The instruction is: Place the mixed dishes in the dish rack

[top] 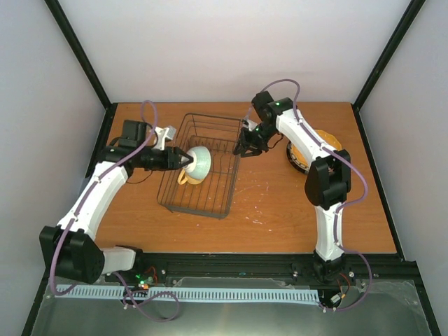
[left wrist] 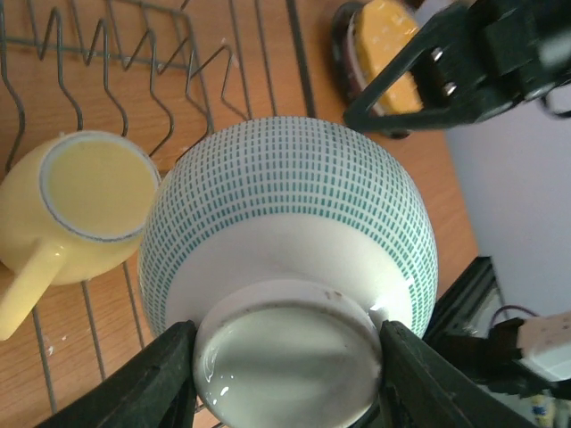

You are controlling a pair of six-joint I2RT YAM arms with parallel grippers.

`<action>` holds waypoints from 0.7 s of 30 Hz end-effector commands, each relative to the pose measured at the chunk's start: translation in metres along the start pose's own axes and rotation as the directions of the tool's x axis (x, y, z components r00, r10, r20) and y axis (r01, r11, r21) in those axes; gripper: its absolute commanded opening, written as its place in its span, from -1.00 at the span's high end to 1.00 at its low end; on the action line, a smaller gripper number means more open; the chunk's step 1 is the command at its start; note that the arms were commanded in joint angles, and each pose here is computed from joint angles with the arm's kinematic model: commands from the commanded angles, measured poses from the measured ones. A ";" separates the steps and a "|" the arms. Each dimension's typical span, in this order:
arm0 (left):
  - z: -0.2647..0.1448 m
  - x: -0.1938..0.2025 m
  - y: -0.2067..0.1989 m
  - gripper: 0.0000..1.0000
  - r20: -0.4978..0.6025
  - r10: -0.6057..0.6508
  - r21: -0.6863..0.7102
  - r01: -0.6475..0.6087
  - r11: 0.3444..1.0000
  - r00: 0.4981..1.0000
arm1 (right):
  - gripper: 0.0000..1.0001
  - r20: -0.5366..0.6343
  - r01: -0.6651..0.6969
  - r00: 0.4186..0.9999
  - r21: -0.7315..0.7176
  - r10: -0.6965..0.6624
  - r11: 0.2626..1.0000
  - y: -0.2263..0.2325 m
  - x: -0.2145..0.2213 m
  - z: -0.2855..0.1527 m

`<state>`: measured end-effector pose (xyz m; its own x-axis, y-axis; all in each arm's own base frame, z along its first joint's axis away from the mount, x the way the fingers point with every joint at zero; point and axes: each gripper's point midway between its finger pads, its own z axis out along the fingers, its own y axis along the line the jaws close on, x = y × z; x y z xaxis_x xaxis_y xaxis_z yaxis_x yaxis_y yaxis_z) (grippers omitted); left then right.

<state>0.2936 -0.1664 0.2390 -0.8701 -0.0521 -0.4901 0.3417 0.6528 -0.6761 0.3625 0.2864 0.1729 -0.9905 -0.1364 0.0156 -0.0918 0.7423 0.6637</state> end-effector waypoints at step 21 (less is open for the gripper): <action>0.084 0.049 0.011 0.99 -0.391 0.161 -0.354 -0.310 0.882 0.906 | 0.46 0.192 -0.121 0.980 0.378 0.050 0.918 -0.096 -0.030 -0.057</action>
<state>0.2826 -0.2130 0.1574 -0.8964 0.3054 -0.3211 0.4042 0.8606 -0.3098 0.4010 0.2052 0.1431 -0.9985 -0.0053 -0.0538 -0.0252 0.9260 0.3766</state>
